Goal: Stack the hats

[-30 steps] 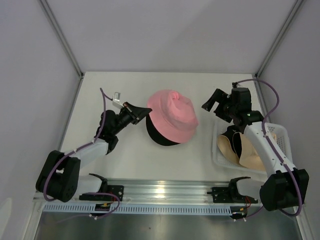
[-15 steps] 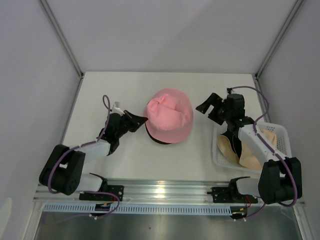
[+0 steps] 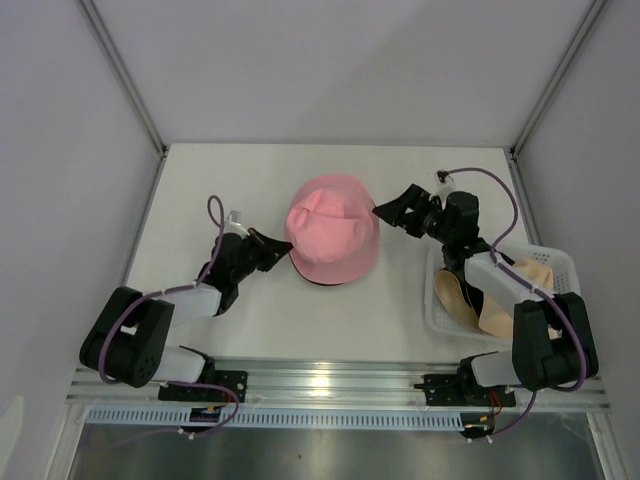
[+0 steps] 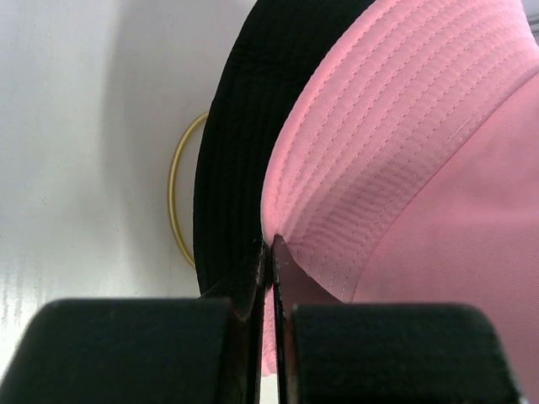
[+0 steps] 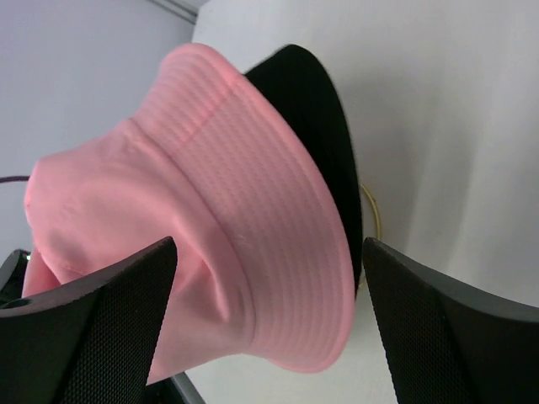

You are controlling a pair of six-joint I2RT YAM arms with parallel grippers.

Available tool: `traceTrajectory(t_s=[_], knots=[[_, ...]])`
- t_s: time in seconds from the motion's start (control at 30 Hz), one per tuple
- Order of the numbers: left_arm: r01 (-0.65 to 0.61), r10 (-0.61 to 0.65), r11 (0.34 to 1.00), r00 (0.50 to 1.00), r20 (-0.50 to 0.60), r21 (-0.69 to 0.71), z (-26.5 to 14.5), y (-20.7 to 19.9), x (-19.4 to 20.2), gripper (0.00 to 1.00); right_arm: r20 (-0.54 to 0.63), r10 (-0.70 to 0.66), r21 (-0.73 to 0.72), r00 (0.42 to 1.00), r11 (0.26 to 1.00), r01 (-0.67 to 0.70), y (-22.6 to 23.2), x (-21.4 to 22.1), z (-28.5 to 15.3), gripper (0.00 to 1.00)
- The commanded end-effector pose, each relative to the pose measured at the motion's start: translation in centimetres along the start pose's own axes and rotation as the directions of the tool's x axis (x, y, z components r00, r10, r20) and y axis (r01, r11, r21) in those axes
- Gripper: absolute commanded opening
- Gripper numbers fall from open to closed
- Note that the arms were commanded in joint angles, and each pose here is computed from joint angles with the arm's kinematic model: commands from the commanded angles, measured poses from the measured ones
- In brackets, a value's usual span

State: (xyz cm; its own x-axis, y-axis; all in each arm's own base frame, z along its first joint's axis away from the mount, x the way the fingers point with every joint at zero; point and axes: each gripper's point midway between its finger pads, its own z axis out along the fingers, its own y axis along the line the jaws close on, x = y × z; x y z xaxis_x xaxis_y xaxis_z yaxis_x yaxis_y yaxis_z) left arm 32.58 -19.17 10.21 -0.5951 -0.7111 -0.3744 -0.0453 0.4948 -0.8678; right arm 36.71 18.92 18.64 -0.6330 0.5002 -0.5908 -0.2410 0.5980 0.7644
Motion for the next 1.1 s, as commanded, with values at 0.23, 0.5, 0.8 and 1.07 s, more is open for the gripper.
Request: traceTrajectory(t_s=[0.23,0.5,0.8,1.07], knots=[[-0.230,0.233,0.971,0.971,0.044,-0.063,-1.7,-2.4,-3.4,0.27,0.095,-0.260,-0.123,0.961,0.955,0.271,3.7,-4.1,5.5,0.98],[-0.382,0.380,0.924,0.919,0.110,0.000,-2.9,-8.8,-7.9,0.61,0.058,-0.223,-0.162,0.973,0.960,0.230,3.1,-4.9,9.6,0.96],[-0.320,0.326,0.943,0.944,-0.056,0.094,3.1,-10.4,-8.0,0.67,-0.070,-0.141,-0.220,0.988,0.968,0.122,1.5,-2.7,13.0,0.78],[-0.271,0.279,0.958,0.956,-0.092,0.088,5.3,-8.6,-7.3,0.63,-0.190,-0.119,-0.172,0.975,0.981,0.086,-1.4,0.4,14.4,0.55]])
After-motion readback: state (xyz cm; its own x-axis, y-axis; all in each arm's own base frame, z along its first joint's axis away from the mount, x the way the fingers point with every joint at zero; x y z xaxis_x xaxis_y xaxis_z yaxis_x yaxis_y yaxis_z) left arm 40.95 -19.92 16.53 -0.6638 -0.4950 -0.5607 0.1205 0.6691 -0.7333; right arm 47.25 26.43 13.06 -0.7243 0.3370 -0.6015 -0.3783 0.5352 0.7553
